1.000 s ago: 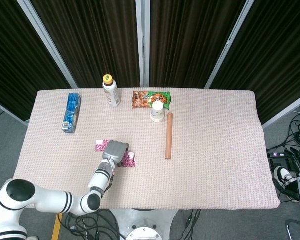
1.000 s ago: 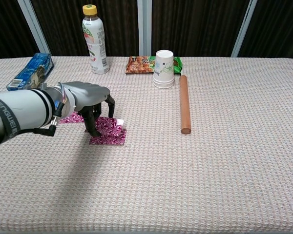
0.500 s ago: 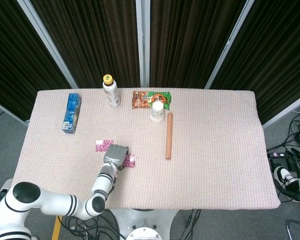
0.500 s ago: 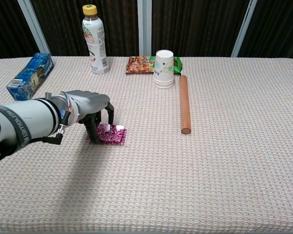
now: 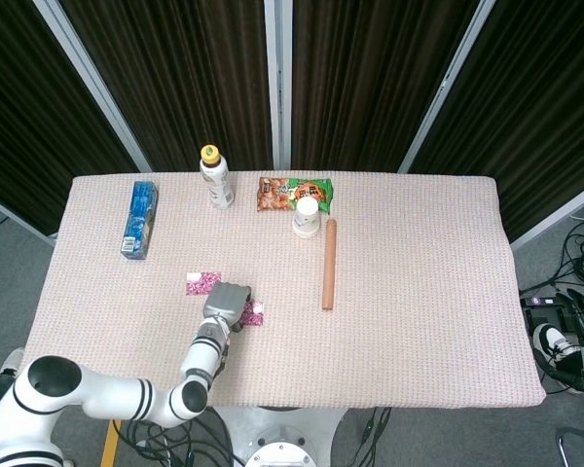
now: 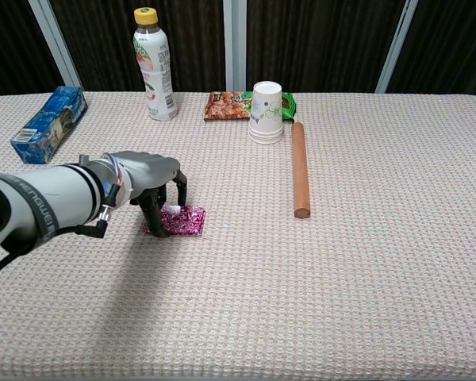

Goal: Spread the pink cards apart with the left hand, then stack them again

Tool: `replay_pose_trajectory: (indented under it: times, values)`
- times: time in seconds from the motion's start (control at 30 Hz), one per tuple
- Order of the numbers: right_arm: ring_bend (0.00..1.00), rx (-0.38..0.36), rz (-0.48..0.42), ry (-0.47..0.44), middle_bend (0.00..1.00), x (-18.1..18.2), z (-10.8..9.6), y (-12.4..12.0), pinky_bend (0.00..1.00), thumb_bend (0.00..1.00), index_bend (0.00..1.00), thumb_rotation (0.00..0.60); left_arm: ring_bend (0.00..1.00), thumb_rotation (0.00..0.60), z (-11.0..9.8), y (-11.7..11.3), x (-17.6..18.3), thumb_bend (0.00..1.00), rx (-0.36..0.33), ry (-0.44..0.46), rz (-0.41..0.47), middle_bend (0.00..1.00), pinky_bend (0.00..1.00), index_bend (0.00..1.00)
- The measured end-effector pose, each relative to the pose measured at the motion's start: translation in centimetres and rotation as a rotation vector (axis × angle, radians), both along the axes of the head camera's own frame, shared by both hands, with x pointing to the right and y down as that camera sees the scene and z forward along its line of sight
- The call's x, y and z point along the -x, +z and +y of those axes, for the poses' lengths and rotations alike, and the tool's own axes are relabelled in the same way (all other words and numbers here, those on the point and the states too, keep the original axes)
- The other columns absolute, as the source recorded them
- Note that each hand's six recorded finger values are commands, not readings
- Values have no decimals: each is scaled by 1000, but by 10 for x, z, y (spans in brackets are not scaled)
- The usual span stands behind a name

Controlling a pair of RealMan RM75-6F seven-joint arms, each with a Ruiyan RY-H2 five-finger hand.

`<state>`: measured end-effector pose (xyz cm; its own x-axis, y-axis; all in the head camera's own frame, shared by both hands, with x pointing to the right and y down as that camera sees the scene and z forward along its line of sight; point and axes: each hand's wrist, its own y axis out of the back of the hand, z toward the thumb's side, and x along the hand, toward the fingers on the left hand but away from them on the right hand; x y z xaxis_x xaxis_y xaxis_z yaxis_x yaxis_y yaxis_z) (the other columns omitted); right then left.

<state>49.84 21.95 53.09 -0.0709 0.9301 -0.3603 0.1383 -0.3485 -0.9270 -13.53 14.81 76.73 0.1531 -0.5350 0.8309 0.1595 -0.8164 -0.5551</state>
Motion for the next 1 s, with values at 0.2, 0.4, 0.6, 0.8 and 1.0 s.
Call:
replay_pose_trajectory:
  times: [0.2, 0.4, 0.6, 0.8, 1.0]
  values:
    - [0, 1, 2, 6, 70, -2, 1, -1, 0, 162, 116, 511, 865, 600, 2, 0, -1, 265, 2, 7, -5, 875, 963, 396]
    - [0, 2, 1, 6, 68, -2, 2, 0, 0, 163, 116, 506, 865, 600, 3, 0, -2, 263, 5, 11, -7, 875, 963, 375]
    - [0, -1, 2, 10, 70, -4, 2, -1, 0, 161, 116, 513, 865, 600, 2, -3, -4, 263, 0, 12, 5, 875, 963, 352]
    - [0, 1, -2, 4, 70, -2, 0, 0, 0, 163, 115, 510, 865, 600, -14, -15, 2, 263, -64, 6, 27, 875, 963, 352]
    - [0, 3, -5, 0, 70, -1, -1, 2, 0, 162, 115, 509, 864, 600, -34, -11, 36, 263, -121, -28, -21, 875, 962, 361]
